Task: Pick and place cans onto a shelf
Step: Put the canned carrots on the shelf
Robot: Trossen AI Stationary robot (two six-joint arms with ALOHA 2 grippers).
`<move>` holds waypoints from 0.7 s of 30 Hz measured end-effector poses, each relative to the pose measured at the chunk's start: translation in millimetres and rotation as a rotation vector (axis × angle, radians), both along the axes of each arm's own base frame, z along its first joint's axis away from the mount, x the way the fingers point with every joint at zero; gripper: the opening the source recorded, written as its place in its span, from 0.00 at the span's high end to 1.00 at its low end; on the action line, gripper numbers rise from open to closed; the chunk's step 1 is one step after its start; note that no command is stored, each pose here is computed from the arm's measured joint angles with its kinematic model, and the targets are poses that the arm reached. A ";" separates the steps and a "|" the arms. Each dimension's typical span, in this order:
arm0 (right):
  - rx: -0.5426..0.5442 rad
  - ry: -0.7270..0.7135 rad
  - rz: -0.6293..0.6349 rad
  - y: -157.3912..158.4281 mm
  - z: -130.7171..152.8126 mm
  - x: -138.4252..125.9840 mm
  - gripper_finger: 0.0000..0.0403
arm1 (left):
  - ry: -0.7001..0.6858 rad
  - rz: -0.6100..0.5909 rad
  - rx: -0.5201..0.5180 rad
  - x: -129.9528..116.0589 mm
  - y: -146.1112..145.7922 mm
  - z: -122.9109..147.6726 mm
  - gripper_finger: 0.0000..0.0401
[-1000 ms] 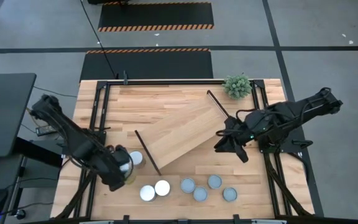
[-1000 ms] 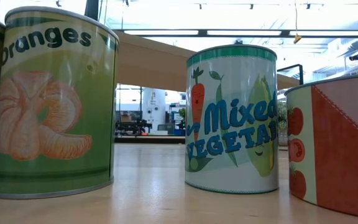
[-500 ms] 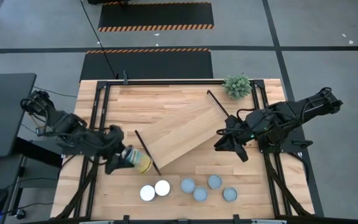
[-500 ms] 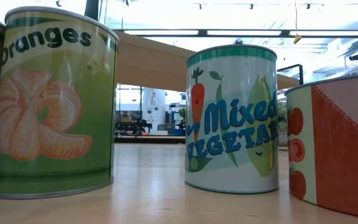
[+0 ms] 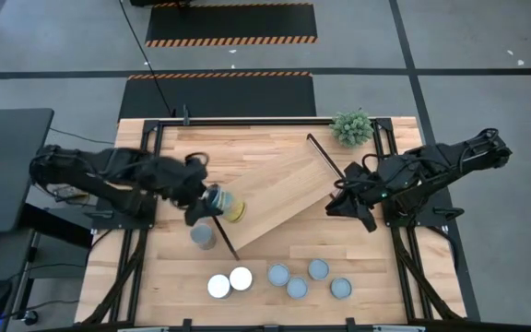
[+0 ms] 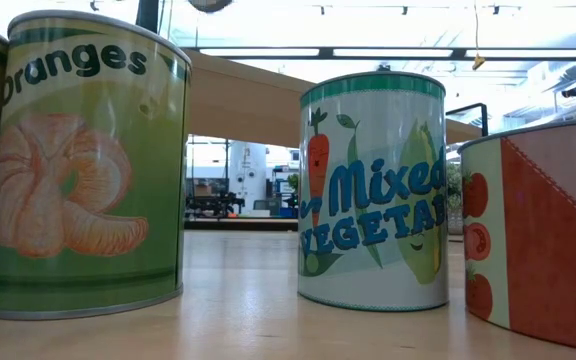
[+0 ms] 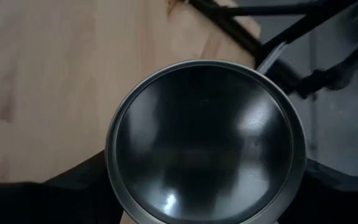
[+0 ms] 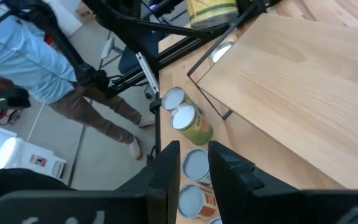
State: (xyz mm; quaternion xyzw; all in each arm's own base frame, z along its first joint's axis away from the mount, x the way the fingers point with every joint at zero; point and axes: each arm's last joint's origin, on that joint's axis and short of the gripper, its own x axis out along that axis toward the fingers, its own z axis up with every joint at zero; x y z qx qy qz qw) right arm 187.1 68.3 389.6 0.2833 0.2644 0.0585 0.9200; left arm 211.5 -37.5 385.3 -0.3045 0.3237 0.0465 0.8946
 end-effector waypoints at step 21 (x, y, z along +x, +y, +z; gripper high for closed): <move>-0.014 -0.008 0.005 0.6 0.1 0.7 0.78 | 0.523 -0.477 0.437 68.0 30.0 -21.2 0.24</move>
